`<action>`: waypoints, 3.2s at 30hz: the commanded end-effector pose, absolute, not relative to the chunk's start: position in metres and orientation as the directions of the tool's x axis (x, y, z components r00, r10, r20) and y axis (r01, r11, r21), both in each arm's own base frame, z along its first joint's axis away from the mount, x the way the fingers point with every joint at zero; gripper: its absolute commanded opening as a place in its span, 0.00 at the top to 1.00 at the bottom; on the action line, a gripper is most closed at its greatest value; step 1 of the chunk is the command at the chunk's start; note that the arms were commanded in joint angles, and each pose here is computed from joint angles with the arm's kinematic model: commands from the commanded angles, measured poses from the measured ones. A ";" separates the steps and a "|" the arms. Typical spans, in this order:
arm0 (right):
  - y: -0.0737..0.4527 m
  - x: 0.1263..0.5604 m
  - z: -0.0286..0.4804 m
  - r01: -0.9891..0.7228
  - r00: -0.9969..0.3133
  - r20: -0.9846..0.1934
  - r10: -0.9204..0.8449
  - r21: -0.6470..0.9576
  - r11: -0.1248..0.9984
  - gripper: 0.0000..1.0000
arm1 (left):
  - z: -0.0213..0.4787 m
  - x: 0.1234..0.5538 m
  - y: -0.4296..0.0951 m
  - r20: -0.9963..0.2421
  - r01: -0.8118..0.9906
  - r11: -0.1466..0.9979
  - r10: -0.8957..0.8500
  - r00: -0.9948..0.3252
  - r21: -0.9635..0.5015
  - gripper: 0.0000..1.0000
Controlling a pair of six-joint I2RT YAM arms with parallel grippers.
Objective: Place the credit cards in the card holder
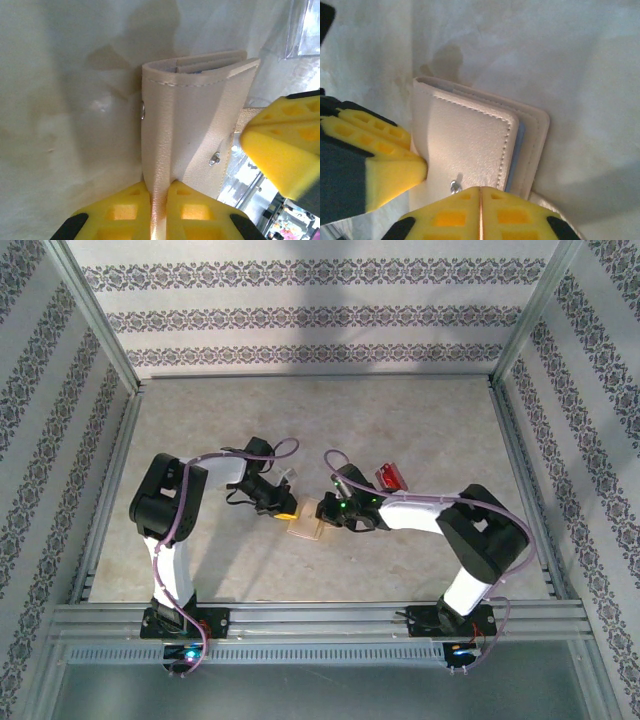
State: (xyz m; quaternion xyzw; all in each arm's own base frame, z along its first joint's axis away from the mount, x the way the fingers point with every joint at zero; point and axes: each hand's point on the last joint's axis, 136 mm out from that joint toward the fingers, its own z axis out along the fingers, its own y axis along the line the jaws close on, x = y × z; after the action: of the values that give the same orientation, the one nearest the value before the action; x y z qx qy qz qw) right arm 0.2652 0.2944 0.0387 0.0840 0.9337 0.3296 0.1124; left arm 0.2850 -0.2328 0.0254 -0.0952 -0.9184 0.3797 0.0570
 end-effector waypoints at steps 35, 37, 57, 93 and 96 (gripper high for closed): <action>0.282 0.257 0.051 0.009 -0.959 -0.207 0.195 0.664 0.748 1.00 | 0.016 0.278 -0.229 -0.001 0.237 0.754 0.299 -0.954 -0.612 0.87; 0.287 0.257 0.053 0.005 -0.958 -0.209 0.196 0.671 0.742 1.00 | 0.017 0.277 -0.229 0.002 0.235 0.755 0.299 -0.954 -0.612 0.87; 0.314 0.266 0.042 -0.027 -0.970 -0.194 0.144 0.682 0.731 1.00 | 0.015 0.274 -0.234 0.011 0.239 0.750 0.312 -0.950 -0.616 0.87; 0.231 0.220 0.060 0.000 -0.953 -0.252 0.170 0.561 0.827 0.85 | 0.022 0.262 -0.237 0.003 0.302 0.792 0.358 -0.934 -0.531 0.88; 0.213 0.214 0.073 0.000 -0.939 -0.290 0.187 0.541 0.841 0.76 | 0.023 0.261 -0.237 0.003 0.303 0.792 0.359 -0.933 -0.531 0.88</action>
State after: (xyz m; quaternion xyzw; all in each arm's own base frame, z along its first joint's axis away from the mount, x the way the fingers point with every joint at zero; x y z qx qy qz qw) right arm 0.2211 0.2395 0.0761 0.0432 0.9328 0.3219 0.1564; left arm 0.2776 -0.2472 0.0293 -0.1752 -0.9375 0.2996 0.0269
